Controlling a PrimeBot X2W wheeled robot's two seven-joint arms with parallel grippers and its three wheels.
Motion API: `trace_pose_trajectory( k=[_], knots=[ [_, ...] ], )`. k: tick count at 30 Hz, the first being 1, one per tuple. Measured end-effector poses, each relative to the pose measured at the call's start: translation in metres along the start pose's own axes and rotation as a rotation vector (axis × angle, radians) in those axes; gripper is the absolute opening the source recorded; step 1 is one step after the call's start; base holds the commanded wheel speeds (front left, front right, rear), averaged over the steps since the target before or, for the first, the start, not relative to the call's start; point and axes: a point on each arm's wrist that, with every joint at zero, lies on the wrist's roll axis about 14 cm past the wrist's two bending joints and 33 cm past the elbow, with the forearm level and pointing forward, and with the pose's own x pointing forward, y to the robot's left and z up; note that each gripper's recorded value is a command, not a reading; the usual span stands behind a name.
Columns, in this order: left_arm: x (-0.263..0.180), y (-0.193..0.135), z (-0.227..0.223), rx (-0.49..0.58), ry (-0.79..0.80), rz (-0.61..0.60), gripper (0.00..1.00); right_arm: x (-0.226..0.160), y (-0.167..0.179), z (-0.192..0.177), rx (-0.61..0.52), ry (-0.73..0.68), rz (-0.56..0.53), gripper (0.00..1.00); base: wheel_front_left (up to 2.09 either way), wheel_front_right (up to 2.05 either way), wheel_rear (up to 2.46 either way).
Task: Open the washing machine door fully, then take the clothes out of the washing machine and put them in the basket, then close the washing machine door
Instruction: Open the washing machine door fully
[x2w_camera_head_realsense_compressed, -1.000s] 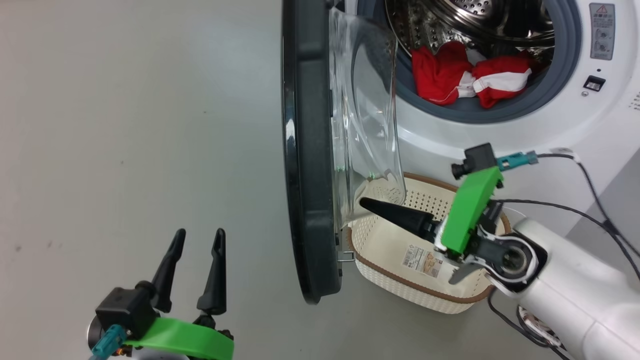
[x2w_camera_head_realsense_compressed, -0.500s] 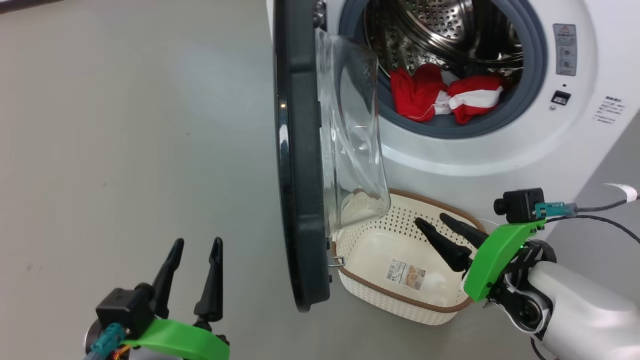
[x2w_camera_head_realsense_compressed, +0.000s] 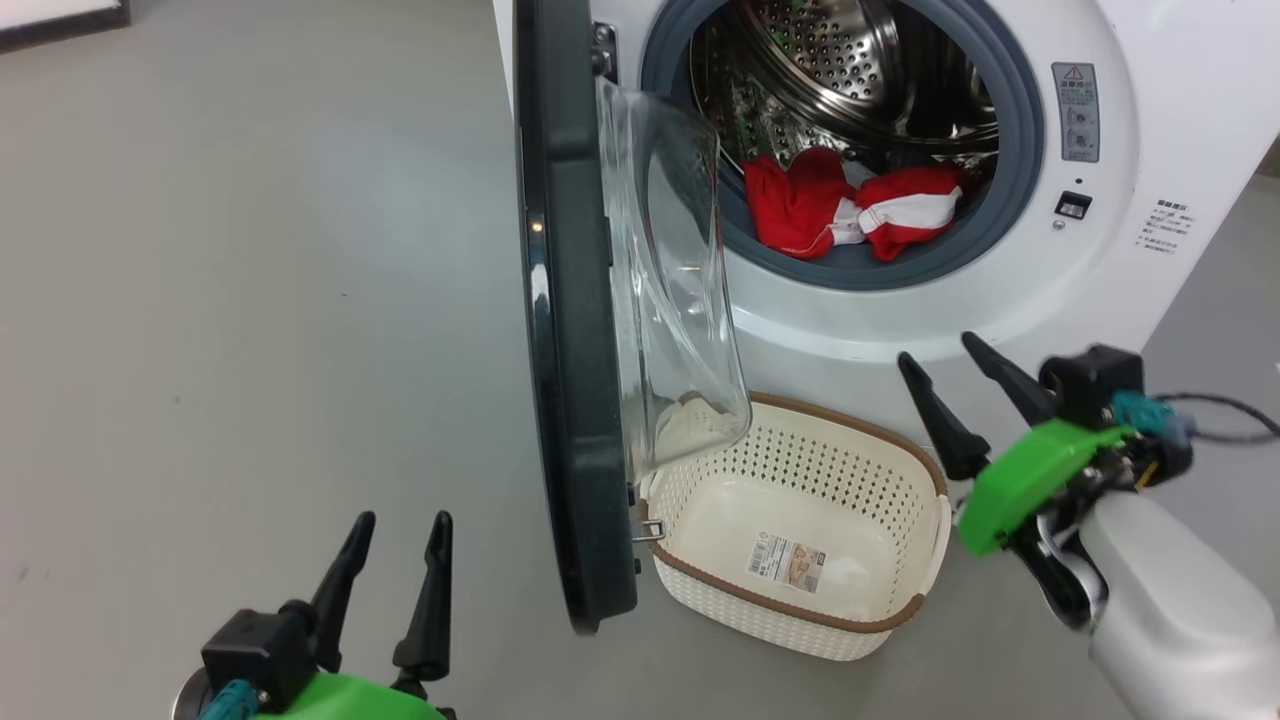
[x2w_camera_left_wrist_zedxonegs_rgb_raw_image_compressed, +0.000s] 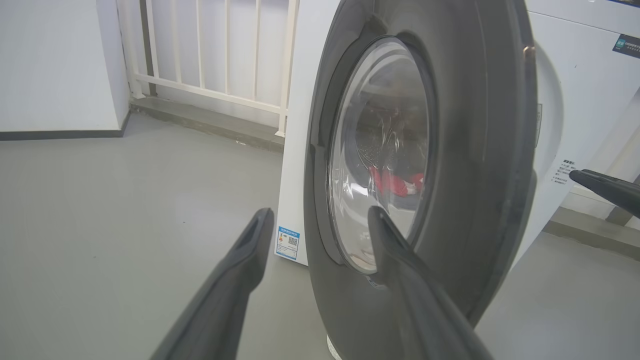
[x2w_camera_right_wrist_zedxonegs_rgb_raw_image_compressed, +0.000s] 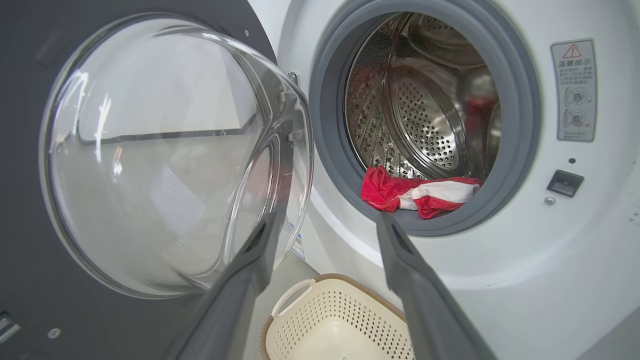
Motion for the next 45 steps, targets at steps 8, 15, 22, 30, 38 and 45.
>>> trace_pose_trajectory(
  k=[8,15,22,30,38,45],
  knots=[
    [-0.005,0.000,0.002,0.004,-0.013,-0.006,1.00,-0.050,-0.004,-0.020,-0.034,-0.096,-0.135,1.00,0.00,0.00,0.00],
    [-0.005,-0.002,0.003,0.006,-0.023,-0.011,1.00,-0.078,-0.008,-0.018,-0.037,-0.146,-0.201,1.00,0.00,0.00,0.00],
    [-0.005,-0.003,0.002,0.007,-0.025,-0.015,1.00,-0.092,-0.003,-0.023,-0.014,-0.150,-0.201,1.00,0.00,0.00,0.00],
    [-0.004,-0.004,-0.001,0.031,-0.019,-0.023,1.00,-0.095,-0.004,-0.029,0.001,-0.137,-0.204,1.00,0.00,0.00,0.00],
    [-0.003,-0.003,-0.006,0.043,-0.002,-0.018,1.00,-0.094,-0.005,-0.032,0.008,-0.129,-0.206,1.00,0.00,0.00,0.00],
    [-0.003,-0.006,-0.011,0.052,0.015,-0.029,0.00,-0.094,-0.006,-0.033,0.011,-0.129,-0.208,1.00,0.00,0.00,0.00]
  ],
)
